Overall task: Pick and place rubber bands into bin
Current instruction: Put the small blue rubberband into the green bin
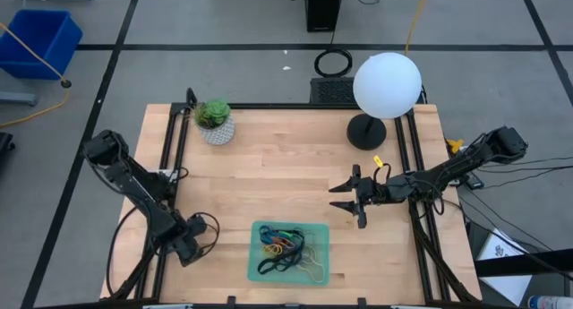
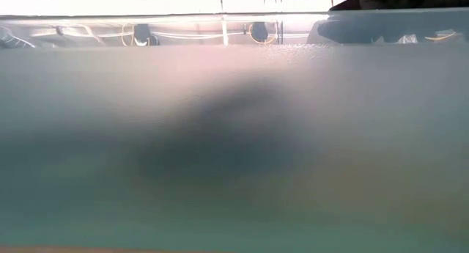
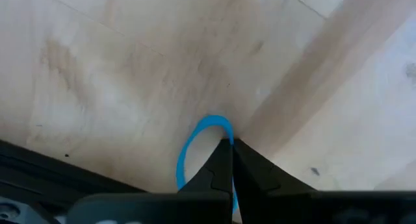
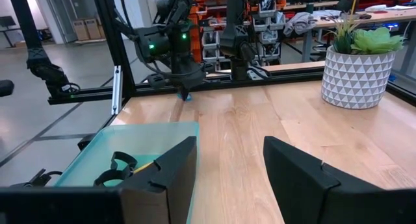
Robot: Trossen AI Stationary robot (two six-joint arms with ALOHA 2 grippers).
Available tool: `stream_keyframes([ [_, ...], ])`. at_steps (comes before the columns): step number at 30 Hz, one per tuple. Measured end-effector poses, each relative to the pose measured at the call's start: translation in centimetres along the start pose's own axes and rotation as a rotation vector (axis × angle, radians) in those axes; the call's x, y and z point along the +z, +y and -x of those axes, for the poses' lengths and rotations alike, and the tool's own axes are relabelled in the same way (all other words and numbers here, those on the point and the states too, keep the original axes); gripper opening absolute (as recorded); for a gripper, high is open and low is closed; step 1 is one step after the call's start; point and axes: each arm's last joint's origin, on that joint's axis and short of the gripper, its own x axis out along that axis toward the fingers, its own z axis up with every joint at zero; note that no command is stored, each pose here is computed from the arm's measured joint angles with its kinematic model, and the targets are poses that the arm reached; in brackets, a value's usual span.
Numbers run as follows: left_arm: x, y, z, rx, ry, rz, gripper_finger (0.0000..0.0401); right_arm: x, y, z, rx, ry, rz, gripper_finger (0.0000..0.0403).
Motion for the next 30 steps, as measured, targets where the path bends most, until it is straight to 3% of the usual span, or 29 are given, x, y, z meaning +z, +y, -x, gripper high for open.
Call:
stream_keyframes([
  [11, 0.8, -4.6, 5.0, -0.237, -0.127, -0.200, 0.0003, 0.0, 0.0, 0.0, 0.000, 0.004, 0.027, 0.0173],
  [15, 1.6, -6.9, 8.0, -0.382, -0.306, -0.366, 0.0004, -0.1, 0.0, 0.0, 0.000, 0.007, 0.029, 0.0172],
  [20, 2.7, -9.3, 12.6, -0.506, -0.629, -0.599, 0.0007, -0.1, 0.0, 0.0, 0.000, 0.007, 0.029, 0.0175],
  [23, 3.4, -10.0, 15.6, -0.506, -0.805, -0.678, 0.0004, -0.1, 0.0, 0.0, 0.001, 0.007, 0.029, 0.0174],
  [26, 4.5, -10.2, 18.4, -0.470, -0.950, -0.680, 0.0004, -0.1, 0.0, 0.0, 0.003, 0.009, 0.029, 0.0172],
  [30, 6.6, -10.2, 20.5, -0.386, -0.966, -0.734, 0.0003, -0.3, 0.0, 0.0, 0.000, 0.031, 0.036, 0.0174],
])
